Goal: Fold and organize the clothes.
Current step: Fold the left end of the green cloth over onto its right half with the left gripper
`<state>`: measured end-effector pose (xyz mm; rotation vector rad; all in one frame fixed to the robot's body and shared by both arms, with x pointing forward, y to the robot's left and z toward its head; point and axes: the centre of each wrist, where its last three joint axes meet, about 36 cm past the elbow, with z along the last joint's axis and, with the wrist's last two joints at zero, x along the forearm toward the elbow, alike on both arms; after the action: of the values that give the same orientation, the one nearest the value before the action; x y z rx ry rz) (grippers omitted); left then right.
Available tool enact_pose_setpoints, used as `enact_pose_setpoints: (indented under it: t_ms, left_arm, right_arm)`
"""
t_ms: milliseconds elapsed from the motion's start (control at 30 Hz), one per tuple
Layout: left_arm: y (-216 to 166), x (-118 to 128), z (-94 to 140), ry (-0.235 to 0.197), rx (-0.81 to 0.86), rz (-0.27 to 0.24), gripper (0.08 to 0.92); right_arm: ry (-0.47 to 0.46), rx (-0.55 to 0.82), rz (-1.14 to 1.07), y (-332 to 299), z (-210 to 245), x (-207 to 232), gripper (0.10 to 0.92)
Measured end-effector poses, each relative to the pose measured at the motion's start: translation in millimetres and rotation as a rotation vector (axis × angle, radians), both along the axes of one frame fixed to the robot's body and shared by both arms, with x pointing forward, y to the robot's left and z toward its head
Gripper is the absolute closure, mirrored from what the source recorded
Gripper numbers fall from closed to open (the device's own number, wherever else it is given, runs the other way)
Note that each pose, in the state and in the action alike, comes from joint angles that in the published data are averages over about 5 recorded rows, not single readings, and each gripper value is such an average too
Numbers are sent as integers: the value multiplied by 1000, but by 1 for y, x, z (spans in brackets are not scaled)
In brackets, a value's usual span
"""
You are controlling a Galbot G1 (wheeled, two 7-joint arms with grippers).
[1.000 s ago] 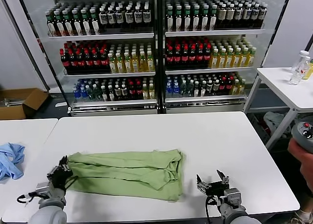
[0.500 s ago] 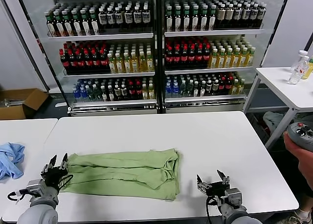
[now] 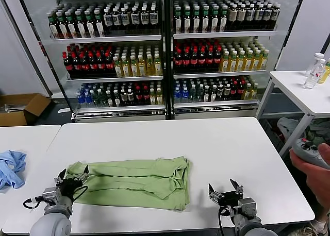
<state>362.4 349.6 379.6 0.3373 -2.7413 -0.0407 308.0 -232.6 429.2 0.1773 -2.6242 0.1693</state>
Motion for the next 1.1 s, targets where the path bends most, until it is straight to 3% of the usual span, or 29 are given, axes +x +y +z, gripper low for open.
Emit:
enact_pose_setpoints:
  t_ms: [300,800,1100]
  left_arm:
    - [1,-5,-14,49,1,13,215]
    - [12,1,-25,43,-82,39,640]
    - [22,-1,-19,8,-115,54,882]
  right_arm:
    - [-1,1,5,1,0,1,200]
    - [5,4,6,1,-5,1,200]
    - [-4,2,5,-1,-3,4,200]
